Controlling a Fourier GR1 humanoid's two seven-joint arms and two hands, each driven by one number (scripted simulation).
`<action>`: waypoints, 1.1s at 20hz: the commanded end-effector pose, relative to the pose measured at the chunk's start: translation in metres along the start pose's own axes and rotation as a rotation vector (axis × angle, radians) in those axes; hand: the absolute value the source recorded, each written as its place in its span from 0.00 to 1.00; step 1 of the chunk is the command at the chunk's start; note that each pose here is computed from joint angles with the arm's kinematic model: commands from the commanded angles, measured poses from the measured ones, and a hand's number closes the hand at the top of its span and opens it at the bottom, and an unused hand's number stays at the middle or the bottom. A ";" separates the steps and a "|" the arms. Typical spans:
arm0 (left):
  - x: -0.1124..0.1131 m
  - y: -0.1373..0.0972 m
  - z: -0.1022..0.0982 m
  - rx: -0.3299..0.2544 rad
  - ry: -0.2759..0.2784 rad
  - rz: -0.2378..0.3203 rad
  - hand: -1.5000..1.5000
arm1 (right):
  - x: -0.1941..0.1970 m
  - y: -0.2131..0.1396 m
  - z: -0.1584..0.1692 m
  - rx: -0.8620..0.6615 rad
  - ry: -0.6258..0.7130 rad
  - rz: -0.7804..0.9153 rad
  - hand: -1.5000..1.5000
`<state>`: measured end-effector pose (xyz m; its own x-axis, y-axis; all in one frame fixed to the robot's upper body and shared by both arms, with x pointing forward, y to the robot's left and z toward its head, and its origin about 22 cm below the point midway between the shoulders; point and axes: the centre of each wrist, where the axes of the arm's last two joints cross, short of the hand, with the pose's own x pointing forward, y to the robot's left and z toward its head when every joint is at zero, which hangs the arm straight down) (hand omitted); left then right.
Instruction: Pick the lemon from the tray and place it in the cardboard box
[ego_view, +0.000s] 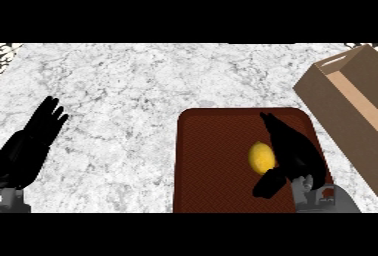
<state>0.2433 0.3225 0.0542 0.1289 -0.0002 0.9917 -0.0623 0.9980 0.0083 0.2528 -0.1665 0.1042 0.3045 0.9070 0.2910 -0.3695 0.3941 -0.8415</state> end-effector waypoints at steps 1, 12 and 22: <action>0.014 -0.010 0.007 -0.003 0.010 0.004 0.50 | 0.001 0.007 -0.010 0.026 0.112 0.049 0.00; -0.001 -0.001 -0.006 0.009 0.005 0.011 0.50 | -0.004 0.011 -0.011 0.097 0.125 0.079 0.00; -0.002 -0.004 -0.006 0.002 -0.002 -0.010 0.50 | -0.002 0.024 -0.036 0.091 0.144 0.081 0.00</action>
<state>0.2469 0.3200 0.0549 0.1268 -0.0004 0.9919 -0.0697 0.9975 0.0093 0.2689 -0.1667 0.0652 0.3582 0.9107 0.2059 -0.4505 0.3618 -0.8162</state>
